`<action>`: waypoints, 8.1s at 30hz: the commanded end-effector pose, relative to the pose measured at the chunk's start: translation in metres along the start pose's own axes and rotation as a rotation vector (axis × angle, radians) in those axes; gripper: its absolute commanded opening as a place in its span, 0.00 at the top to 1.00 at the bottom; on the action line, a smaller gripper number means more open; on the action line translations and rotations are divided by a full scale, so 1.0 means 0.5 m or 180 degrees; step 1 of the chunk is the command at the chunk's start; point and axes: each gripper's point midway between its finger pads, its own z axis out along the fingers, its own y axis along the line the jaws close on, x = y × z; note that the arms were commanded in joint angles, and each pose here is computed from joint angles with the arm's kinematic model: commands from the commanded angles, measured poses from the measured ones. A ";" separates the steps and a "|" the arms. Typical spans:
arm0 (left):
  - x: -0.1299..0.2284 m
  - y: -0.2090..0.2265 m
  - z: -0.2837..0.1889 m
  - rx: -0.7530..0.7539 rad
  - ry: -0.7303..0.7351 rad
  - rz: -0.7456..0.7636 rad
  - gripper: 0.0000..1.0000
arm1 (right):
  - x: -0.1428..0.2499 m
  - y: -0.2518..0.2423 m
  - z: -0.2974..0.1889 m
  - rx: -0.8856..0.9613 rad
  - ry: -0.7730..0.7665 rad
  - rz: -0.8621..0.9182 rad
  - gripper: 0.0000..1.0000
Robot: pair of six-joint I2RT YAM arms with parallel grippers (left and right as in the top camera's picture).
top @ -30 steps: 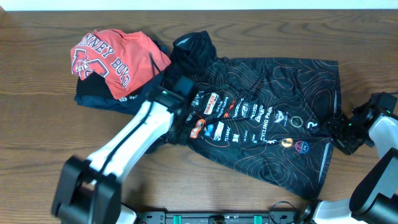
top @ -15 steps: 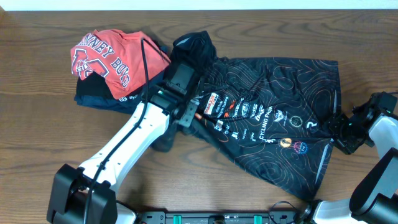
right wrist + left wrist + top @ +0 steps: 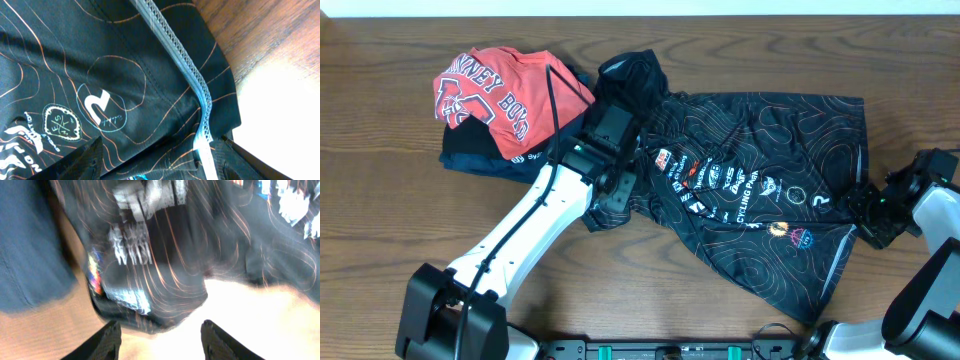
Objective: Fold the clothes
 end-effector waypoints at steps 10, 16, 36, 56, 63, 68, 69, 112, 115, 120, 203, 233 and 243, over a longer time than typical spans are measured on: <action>0.106 -0.027 0.128 0.0136 0.0239 0.0001 0.44 | -0.004 -0.001 -0.006 -0.0022 -0.0038 0.0034 0.30; 0.092 -0.010 0.165 -0.0051 0.0128 0.0014 0.47 | -0.001 0.006 -0.006 -0.0078 -0.0018 0.0033 0.30; 0.028 0.079 -0.116 -0.0706 -0.0049 -0.0025 0.94 | -0.001 0.005 -0.006 -0.0078 -0.0018 0.0033 0.30; -0.037 0.365 -0.176 -0.2090 -0.0792 -0.1411 0.94 | -0.002 0.006 -0.006 -0.0079 -0.0020 0.0033 0.30; -0.010 0.397 -0.161 -0.1911 -0.0705 -0.1789 0.94 | -0.001 0.005 -0.006 -0.0078 -0.0019 0.0033 0.30; -0.029 0.339 -0.136 -0.1312 -0.0683 -0.1615 0.94 | 0.002 0.009 -0.005 -0.0090 0.0000 0.0022 0.29; -0.031 0.331 -0.136 -0.1240 -0.0699 -0.1613 0.94 | 0.006 0.012 -0.005 -0.0095 0.0024 0.0010 0.29; 0.030 0.098 -0.146 0.0544 -0.0239 -0.1154 0.78 | -0.159 -0.002 -0.187 -0.0243 -0.0578 0.0529 0.37; 0.057 0.033 -0.106 0.0783 0.0113 -0.0968 0.78 | -0.138 -0.006 -0.183 -0.0200 -0.0442 0.0481 0.36; 0.148 -0.062 -0.033 0.0799 0.0751 -0.0664 0.65 | -0.112 -0.009 -0.180 -0.0163 -0.0278 0.0417 0.34; -0.027 -0.061 0.167 0.0248 0.0040 -0.0131 0.59 | -0.103 0.017 -0.177 -0.0290 -0.0221 0.0300 0.33; 0.060 -0.008 -0.135 0.0139 -0.0213 -0.0525 0.94 | -0.108 0.018 -0.177 -0.0293 -0.0249 0.0291 0.33; 0.134 0.010 -0.256 0.0280 -0.0605 -0.0973 0.94 | -0.110 0.014 -0.177 -0.0260 -0.0267 0.0292 0.33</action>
